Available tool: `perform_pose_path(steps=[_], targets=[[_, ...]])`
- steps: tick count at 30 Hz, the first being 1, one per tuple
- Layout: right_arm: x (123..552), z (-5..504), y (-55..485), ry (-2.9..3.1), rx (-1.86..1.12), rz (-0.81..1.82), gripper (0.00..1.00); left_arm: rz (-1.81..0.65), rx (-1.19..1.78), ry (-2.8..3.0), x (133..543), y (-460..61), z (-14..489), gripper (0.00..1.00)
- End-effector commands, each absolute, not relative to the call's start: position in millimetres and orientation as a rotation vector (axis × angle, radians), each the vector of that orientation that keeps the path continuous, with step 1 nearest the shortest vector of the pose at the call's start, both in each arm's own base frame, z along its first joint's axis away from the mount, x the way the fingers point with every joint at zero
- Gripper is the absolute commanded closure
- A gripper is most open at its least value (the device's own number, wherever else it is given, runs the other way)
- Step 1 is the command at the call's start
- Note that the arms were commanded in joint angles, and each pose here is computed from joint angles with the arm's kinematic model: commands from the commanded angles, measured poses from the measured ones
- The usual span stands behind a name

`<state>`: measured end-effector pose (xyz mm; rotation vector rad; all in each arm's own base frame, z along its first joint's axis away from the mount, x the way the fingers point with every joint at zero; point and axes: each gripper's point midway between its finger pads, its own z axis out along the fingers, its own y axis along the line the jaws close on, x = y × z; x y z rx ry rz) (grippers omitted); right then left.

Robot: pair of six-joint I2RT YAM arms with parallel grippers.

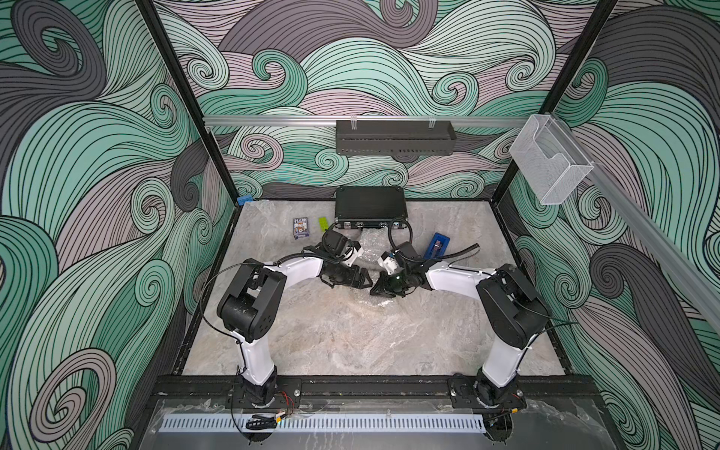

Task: Wrap bowls in bubble wrap
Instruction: Stick the tape on the bubble wrap.

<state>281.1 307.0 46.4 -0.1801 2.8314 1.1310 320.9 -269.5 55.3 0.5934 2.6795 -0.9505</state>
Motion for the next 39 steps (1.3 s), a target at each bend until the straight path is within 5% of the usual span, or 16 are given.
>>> perform_pose_path(steps=[1,13,25,32,39], targets=[[284,36,302,2.865,-0.172,1.074,1.00,-1.045,0.646,2.657,327,-279,56,0.17],[280,33,298,2.878,-0.179,1.061,1.00,-1.156,0.588,2.651,344,-282,46,0.45],[277,30,297,2.891,-0.185,1.055,1.00,-1.291,0.597,2.575,346,-296,55,0.47],[276,31,296,2.893,-0.189,1.052,1.00,-1.282,0.577,2.578,346,-295,53,0.66],[275,40,291,2.880,-0.203,1.017,1.00,-1.281,0.567,2.572,344,-293,56,0.69]])
